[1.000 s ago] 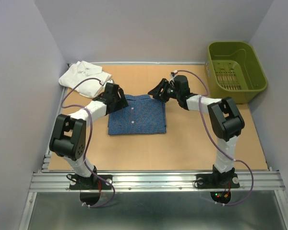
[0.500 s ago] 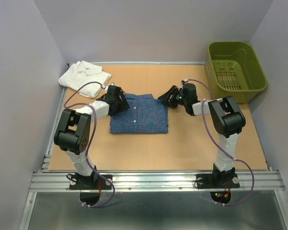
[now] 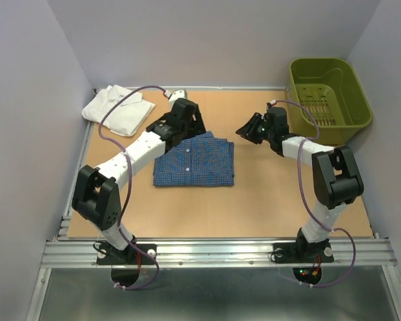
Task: Fold and stack the long sleeve shirts
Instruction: Fold the shirt
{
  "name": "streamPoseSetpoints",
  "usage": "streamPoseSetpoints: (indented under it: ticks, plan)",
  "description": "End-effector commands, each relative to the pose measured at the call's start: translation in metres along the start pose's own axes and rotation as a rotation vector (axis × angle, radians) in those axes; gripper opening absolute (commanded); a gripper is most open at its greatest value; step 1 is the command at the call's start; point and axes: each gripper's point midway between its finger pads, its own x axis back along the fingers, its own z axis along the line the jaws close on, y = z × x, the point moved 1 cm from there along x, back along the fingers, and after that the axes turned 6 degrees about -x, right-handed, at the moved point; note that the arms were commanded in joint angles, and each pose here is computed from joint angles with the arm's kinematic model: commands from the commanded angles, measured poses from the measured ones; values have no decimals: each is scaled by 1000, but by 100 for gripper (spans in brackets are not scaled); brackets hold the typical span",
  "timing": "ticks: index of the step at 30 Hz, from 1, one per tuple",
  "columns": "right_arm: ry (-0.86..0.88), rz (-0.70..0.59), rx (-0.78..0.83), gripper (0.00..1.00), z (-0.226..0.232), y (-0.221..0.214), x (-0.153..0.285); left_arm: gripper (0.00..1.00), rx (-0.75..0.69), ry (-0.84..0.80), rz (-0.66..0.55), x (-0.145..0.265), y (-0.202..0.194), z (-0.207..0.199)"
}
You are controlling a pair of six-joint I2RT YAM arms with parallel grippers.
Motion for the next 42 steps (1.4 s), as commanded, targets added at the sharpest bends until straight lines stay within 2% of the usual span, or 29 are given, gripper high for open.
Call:
streamPoseSetpoints:
  ticks: [1,3,5,8,14,18,24,28,33,39,42]
  plan:
    - [-66,86,-16,38,-27,-16,-2,78,-44,16,34,-4,-12,-36]
    - [-67,117,-18,38,-33,-22,-2,78,-76,-16,35,-4,-17,-64]
    - [-74,110,-14,38,-36,-22,1,78,-120,-8,89,-16,-44,-79]
    - [-88,116,-7,39,-42,-26,6,78,-146,2,149,-27,-70,-83]
    - [-85,167,-6,39,-50,-46,19,78,-190,-2,260,-24,-123,-60]
    - [-86,176,-8,39,-53,-53,28,78,-282,8,358,-12,-159,-28]
    - [-57,220,-29,39,-48,-73,44,77,-433,96,429,10,-179,21]
    - [-32,237,-68,39,-40,-86,49,78,-424,107,421,25,-178,33]
    - [43,227,-158,40,-33,-101,51,78,-309,37,291,41,-132,-1]
    - [55,217,-218,40,-35,-102,40,78,-222,30,182,30,-89,-44]
    - [45,213,-227,40,-41,-103,33,78,-236,55,179,14,-92,-58]
